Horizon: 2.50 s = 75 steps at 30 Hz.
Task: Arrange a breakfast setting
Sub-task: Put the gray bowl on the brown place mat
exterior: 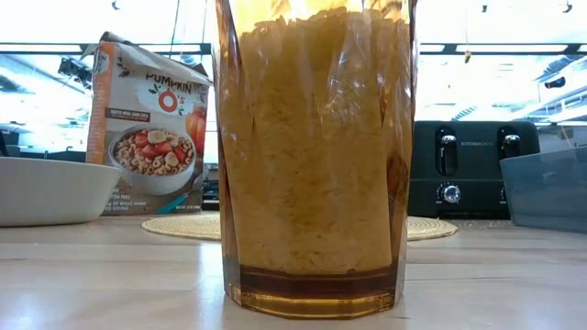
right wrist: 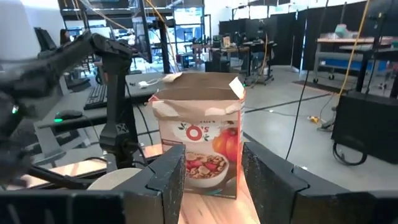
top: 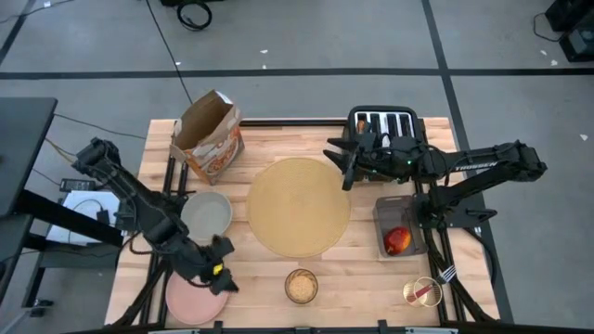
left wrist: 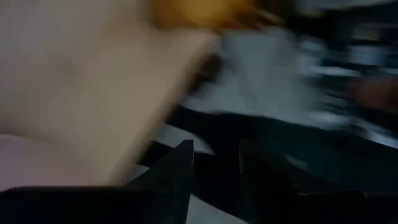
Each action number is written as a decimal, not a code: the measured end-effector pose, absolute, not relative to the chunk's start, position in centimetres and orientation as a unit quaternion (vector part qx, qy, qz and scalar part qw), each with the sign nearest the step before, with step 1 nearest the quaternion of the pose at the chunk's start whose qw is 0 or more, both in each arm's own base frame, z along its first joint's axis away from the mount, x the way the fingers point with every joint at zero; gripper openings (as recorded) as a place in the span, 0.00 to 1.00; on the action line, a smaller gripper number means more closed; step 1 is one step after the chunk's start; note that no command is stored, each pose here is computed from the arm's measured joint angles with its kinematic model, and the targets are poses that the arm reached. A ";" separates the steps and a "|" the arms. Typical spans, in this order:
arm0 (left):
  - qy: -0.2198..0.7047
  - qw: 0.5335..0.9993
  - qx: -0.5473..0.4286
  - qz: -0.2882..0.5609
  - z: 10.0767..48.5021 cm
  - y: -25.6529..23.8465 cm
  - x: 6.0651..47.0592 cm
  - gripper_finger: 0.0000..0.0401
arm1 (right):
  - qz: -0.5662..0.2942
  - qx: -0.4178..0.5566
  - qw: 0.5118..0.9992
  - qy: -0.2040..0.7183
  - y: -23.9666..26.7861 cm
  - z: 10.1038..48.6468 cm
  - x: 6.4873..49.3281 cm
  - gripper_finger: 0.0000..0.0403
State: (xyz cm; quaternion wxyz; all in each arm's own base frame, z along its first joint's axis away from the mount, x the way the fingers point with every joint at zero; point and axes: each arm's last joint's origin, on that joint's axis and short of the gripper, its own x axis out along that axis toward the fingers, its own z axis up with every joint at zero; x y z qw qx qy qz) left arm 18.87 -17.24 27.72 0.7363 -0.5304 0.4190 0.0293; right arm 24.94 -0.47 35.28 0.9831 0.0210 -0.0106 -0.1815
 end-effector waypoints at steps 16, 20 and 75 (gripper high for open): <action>0.513 0.738 -0.325 0.295 22.6 -8.8 18.8 0.48 | -0.177 0.013 0.984 0.016 -0.6 34.8 24.9 0.41; 0.528 0.742 -0.297 0.287 20.9 -8.3 19.0 0.47 | -0.176 0.014 0.984 0.016 -0.6 34.8 24.9 0.41; 0.486 0.741 0.434 -0.164 18.6 -3.5 33.5 0.04 | -0.224 0.022 0.974 -0.013 3.9 36.4 21.9 0.41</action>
